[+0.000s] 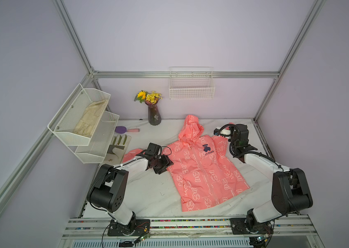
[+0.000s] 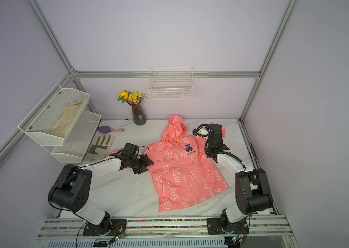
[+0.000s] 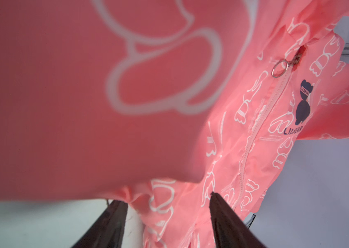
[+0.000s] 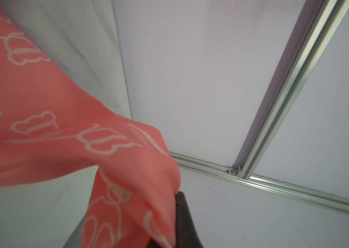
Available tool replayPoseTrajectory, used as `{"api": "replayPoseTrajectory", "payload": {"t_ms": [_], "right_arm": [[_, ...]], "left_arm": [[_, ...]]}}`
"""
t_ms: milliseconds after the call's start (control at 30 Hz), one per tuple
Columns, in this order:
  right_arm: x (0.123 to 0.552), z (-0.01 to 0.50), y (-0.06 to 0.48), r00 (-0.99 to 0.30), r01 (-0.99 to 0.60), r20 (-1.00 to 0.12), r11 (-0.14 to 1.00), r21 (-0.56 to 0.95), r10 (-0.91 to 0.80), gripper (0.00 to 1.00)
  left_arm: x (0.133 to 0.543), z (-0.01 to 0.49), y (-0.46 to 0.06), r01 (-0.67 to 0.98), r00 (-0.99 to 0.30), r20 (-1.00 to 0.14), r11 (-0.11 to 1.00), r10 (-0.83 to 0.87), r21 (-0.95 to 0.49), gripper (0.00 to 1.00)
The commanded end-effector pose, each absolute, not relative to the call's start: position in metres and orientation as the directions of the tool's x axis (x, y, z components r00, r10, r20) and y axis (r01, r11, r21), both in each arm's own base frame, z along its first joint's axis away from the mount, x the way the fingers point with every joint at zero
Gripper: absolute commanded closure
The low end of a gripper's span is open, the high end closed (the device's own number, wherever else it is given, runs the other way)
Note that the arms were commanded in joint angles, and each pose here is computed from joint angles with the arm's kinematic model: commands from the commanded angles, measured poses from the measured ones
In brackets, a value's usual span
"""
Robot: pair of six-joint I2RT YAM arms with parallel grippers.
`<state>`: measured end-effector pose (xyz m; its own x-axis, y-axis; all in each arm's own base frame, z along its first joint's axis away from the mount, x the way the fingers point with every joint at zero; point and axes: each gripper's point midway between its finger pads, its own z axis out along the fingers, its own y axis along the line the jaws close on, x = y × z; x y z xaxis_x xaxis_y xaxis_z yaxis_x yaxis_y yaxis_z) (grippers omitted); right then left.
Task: Unzip the jacket
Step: Flatten out the jacket at the center of the board.
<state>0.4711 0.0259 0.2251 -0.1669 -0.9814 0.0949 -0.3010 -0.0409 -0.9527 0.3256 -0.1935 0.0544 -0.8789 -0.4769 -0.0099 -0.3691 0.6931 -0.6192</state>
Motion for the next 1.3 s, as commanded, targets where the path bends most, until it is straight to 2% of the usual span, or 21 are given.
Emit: {"api": "replayPoseTrajectory", "payload": {"t_ms": [0,267,333,567,767,867,1000,1067,1167,1267], "right_arm": [[0.447,0.184,0.037,-0.061,-0.457,0.124,-0.082,-0.885,-0.990,1.00],[0.430,0.158,0.026,-0.070,-0.513,0.096,-0.046,-0.857,-0.993,1.00],[0.424,0.149,0.023,-0.079,-0.539,0.075,-0.021,-0.842,-0.994,1.00],[0.375,0.085,0.026,-0.071,-0.720,0.020,0.037,-0.693,-0.997,1.00],[0.340,0.052,0.028,-0.074,-0.817,0.028,0.044,-0.574,-0.997,1.00],[0.347,0.054,0.019,-0.099,-0.791,0.061,0.042,-0.611,-0.993,1.00],[0.383,0.080,0.003,-0.147,-0.710,0.124,0.017,-0.704,-0.981,1.00],[0.391,0.084,0.007,-0.149,-0.719,0.113,0.029,-0.694,-0.982,1.00],[0.353,0.051,0.027,-0.034,-0.865,0.096,-0.018,-0.501,-0.995,1.00],[0.305,0.016,0.029,-0.009,-0.935,0.078,-0.019,-0.354,-0.997,1.00]], "left_arm": [[0.329,0.048,-0.205,-0.381,-0.869,0.012,0.654,-0.494,-0.654,0.49],[0.343,0.045,-0.200,-0.362,-0.878,0.005,0.655,-0.479,-0.663,0.93],[0.348,0.046,-0.188,-0.368,-0.870,-0.001,0.651,-0.493,-0.664,1.00],[0.365,0.061,-0.113,-0.400,-0.830,-0.073,0.681,-0.553,-0.614,1.00],[0.377,0.073,-0.073,-0.425,-0.800,-0.110,0.687,-0.589,-0.590,1.00],[0.380,0.075,-0.070,-0.428,-0.796,-0.103,0.675,-0.596,-0.602,1.00],[0.377,0.075,-0.075,-0.417,-0.805,-0.096,0.673,-0.586,-0.611,1.00],[0.374,0.074,-0.078,-0.415,-0.809,-0.092,0.675,-0.581,-0.611,1.00],[0.371,0.074,-0.082,-0.406,-0.815,-0.095,0.680,-0.572,-0.610,1.00],[0.368,0.073,-0.088,-0.400,-0.820,-0.094,0.684,-0.564,-0.610,1.00]]}}
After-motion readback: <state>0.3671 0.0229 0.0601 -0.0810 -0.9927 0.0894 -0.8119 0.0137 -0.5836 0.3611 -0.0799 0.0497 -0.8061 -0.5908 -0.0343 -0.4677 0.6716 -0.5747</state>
